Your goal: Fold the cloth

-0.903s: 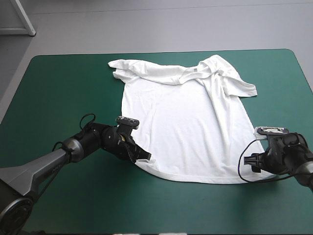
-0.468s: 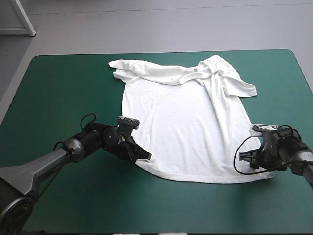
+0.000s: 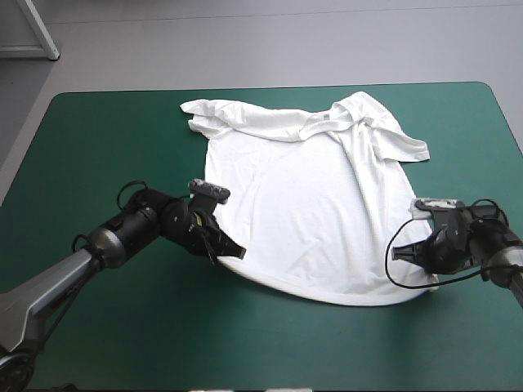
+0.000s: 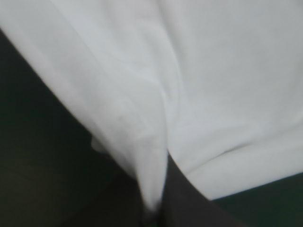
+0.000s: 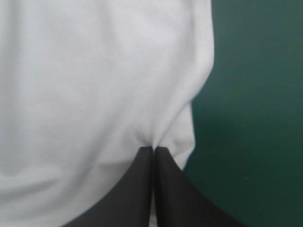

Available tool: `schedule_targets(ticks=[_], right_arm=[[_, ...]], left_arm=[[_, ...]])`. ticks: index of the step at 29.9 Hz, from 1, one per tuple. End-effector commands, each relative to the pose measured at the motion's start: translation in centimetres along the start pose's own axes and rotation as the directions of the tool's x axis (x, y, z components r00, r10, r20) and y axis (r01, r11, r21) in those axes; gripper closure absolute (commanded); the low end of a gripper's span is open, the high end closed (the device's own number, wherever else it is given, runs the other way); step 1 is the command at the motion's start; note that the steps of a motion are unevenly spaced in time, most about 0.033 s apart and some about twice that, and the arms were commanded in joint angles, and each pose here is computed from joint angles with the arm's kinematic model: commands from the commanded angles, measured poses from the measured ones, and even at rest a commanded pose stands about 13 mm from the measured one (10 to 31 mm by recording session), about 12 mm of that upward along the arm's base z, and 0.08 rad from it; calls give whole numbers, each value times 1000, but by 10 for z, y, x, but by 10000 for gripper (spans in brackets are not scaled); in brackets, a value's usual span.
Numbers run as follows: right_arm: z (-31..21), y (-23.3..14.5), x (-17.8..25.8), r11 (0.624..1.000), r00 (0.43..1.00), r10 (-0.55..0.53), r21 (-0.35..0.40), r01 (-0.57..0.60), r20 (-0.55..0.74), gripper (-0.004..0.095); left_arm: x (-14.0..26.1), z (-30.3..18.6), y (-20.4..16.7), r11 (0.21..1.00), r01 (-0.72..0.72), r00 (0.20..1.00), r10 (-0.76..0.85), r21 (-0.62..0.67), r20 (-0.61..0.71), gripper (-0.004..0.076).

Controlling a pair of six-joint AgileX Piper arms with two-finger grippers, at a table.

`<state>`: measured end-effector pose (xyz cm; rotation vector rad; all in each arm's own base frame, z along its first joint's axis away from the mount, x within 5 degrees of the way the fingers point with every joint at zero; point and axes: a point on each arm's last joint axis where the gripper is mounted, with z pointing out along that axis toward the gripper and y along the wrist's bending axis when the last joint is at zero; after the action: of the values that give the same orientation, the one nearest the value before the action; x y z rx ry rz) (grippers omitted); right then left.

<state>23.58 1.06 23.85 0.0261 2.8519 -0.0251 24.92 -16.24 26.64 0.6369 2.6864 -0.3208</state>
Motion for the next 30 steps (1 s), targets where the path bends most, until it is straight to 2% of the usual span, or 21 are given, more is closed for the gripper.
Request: schedule_targets(ticks=[1,5,9,13,17,22,26,30], right_arm=[[-75,-3,-17,1000,969,-16,-3,17,247,923],[-151,-5,-21,1000,894,-8,-19,18,447,923],[-236,-7,-19,999,758,-5,-26,29,653,923],[-311,-11,-11,999,580,-6,-21,39,814,923],[-377,-14,3,999,347,11,-26,38,938,923],[-436,-17,22,999,71,18,-21,38,997,923],[-465,-19,36,999,-84,-5,8,37,996,923],[-485,-20,45,999,-207,-1,8,32,978,923]], left_arm=[[-25,-68,-5,998,-26,984,34,-49,176,733],[-47,-127,-6,991,-58,957,91,-124,277,733],[-61,-194,-7,975,-59,904,142,-212,402,733],[-64,-269,-6,954,-10,791,190,-298,581,733],[-54,-337,-6,928,39,626,267,-371,733,733],[-35,-400,-7,901,102,394,353,-422,849,733],[-17,-436,-7,869,163,236,425,-466,874,733],[-9,-450,-6,844,197,171,472,-499,865,733]])
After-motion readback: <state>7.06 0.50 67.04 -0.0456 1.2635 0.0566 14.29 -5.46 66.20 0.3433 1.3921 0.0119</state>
